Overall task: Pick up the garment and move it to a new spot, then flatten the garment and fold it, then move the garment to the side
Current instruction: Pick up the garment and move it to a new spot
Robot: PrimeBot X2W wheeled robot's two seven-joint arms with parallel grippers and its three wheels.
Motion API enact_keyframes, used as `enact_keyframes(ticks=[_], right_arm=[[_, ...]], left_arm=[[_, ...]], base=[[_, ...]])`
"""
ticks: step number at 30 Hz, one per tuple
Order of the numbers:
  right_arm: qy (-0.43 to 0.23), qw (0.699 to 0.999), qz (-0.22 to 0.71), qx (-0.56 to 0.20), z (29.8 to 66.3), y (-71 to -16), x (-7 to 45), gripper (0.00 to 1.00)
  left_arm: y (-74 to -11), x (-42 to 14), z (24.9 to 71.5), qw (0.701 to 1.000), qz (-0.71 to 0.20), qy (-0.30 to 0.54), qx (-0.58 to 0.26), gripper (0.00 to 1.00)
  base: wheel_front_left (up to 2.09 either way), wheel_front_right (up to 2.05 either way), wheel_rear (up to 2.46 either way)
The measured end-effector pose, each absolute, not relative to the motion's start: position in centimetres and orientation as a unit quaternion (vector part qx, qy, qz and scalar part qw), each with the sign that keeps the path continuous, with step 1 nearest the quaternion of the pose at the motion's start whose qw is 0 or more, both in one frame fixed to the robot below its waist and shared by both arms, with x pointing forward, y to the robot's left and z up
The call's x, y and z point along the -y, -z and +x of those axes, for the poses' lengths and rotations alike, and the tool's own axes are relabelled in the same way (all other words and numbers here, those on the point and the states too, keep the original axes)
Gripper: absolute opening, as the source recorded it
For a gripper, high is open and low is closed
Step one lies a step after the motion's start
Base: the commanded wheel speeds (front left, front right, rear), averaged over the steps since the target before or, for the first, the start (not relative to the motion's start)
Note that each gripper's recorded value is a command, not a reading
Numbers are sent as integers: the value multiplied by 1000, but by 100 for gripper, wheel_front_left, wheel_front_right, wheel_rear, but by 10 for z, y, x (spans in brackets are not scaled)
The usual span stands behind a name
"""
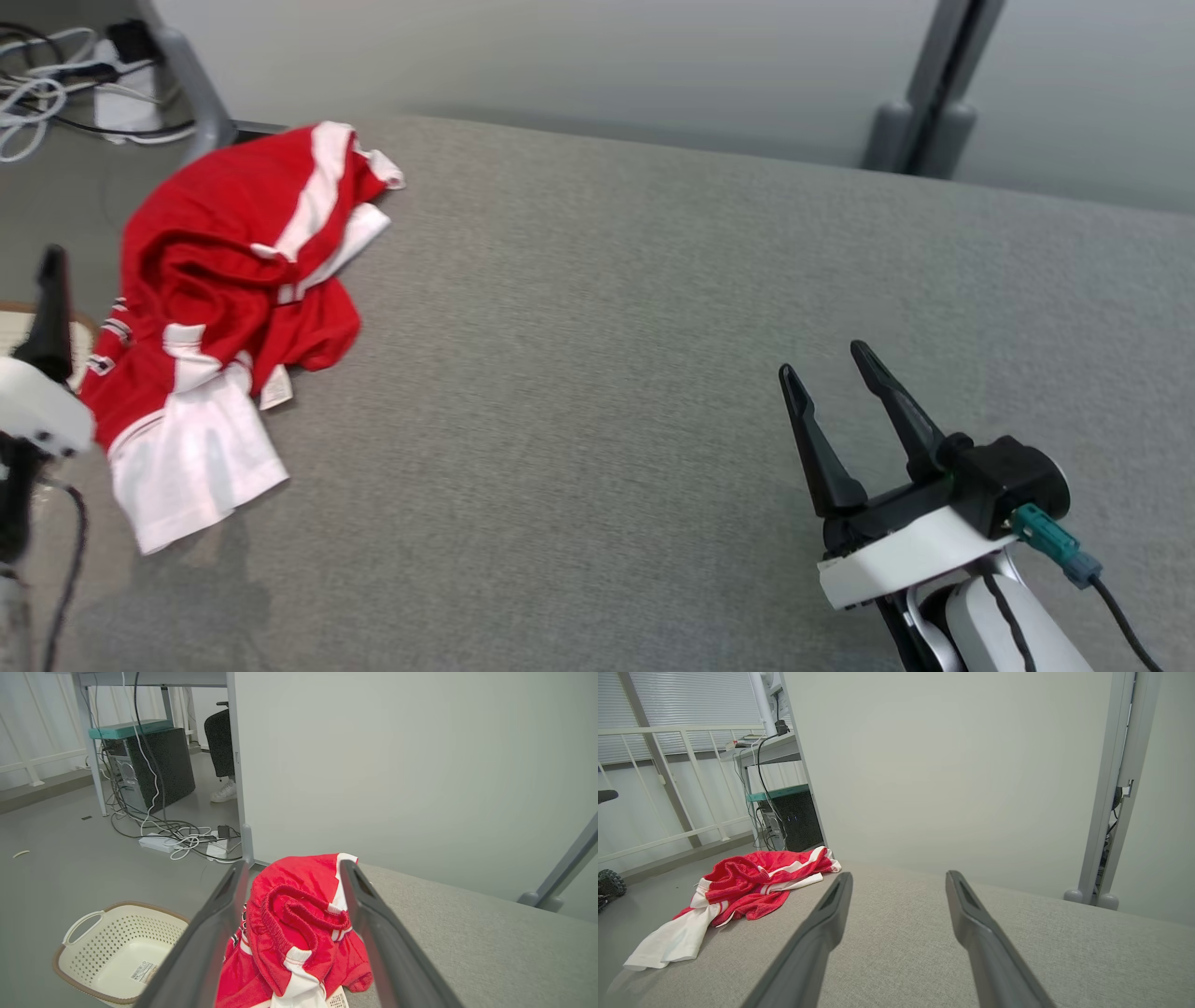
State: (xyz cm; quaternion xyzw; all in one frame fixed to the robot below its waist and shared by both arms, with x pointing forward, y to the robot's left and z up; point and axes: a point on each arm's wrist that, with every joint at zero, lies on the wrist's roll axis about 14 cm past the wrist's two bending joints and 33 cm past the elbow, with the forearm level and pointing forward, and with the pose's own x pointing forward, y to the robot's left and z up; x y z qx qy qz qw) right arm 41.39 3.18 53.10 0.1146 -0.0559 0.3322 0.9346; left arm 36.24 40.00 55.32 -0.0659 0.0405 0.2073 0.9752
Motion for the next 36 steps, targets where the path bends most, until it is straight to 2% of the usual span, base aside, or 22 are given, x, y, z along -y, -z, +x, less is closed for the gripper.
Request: enact_keyframes(ticks=[9,14,20,26,29,30,31,36], right_arm=[[-279,953,103,51,440,-515,13,100],[-251,962,97,45,451,-505,36,100],[-229,969,91,35,459,-494,54,100],[-212,973,84,22,465,-481,69,100],[-209,974,82,16,465,-475,71,100],[-209,974,83,15,466,-474,71,100],[-209,974,83,15,466,-473,71,100],[-215,973,84,14,466,-473,66,100]], left_arm=[[-529,-428,423,964,-99,-206,-136,100],[-488,-431,444,947,-130,-212,-206,100],[-447,-438,451,923,-140,-238,-268,100],[-391,-436,439,878,-158,-268,-363,100],[-376,-433,434,867,-158,-267,-391,100],[-374,-432,434,865,-158,-264,-395,47],[-373,-432,434,865,-159,-264,-396,0],[-380,-436,435,874,-152,-259,-381,0]], base=[[0,0,0],[0,0,0],[0,0,0],[0,0,0],[0,0,0],[0,0,0],[0,0,0],[0,0,0]])
